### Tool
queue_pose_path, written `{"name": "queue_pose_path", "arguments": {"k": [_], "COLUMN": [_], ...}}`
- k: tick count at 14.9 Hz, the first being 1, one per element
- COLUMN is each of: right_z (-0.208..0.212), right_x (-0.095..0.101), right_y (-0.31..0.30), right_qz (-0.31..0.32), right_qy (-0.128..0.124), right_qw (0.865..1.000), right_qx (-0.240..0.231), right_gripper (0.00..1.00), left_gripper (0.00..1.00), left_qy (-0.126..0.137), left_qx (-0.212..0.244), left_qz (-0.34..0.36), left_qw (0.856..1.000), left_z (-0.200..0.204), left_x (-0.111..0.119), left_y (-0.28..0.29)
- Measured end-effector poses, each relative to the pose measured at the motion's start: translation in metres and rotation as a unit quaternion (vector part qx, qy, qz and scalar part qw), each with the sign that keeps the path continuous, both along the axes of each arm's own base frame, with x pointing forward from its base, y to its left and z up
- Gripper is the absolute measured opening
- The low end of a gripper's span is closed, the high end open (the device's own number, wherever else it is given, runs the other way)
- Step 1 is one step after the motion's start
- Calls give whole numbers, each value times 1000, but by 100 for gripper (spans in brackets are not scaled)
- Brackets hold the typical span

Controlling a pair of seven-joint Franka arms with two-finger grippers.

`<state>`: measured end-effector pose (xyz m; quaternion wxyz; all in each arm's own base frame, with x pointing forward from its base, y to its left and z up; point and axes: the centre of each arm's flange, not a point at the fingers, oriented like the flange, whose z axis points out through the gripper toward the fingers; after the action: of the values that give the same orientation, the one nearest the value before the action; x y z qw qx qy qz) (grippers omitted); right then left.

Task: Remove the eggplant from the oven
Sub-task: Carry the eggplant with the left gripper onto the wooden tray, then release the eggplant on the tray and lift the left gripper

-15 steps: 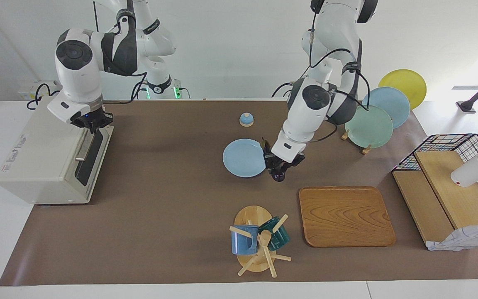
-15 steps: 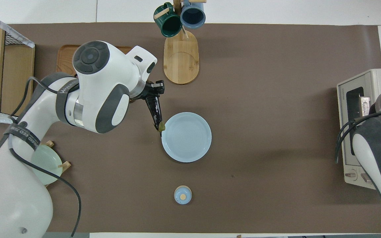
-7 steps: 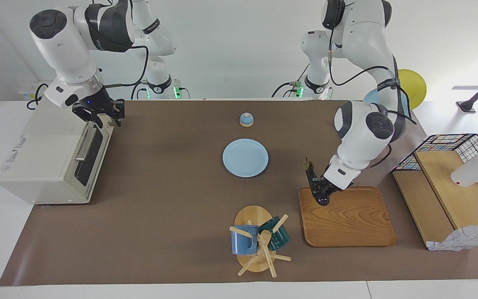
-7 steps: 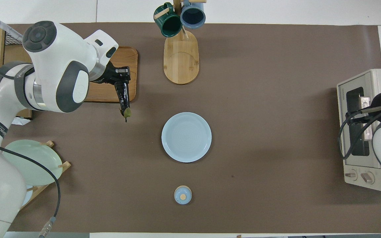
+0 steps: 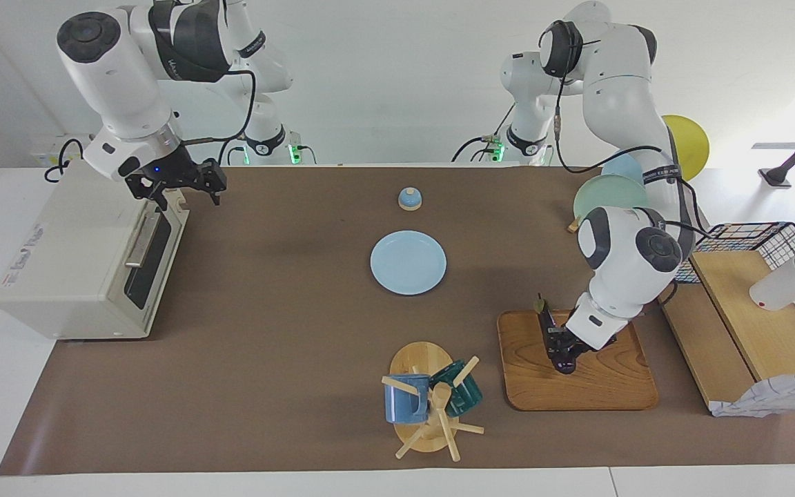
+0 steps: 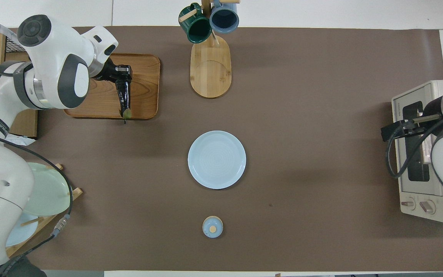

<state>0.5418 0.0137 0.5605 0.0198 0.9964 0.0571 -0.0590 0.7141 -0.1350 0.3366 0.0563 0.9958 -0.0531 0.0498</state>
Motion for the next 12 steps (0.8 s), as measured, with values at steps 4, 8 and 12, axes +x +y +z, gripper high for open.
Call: {"name": "queue_pose_path", "arguments": {"k": [4,8,12], "right_z": [3,0,1], "right_x": [17,15,8], "right_y": [-8,-9,-11], "right_qz": [-13,-15,-16], "right_qy": [17,27,30], "right_qw": [1000,1000,999], "right_qx": [-1,-2,-2], "right_gripper": [100,100,100], "left_gripper": [48,54,96], "left_qy": [-4,-7,-13], "left_qx": [0,0,0], "left_qz": [-16,-22,-20], "left_qw": [1000,1000,1000], "left_z": [-7,-7,4], "left_x": [-2,-1,1], "left_y": [-4,-3,1]}}
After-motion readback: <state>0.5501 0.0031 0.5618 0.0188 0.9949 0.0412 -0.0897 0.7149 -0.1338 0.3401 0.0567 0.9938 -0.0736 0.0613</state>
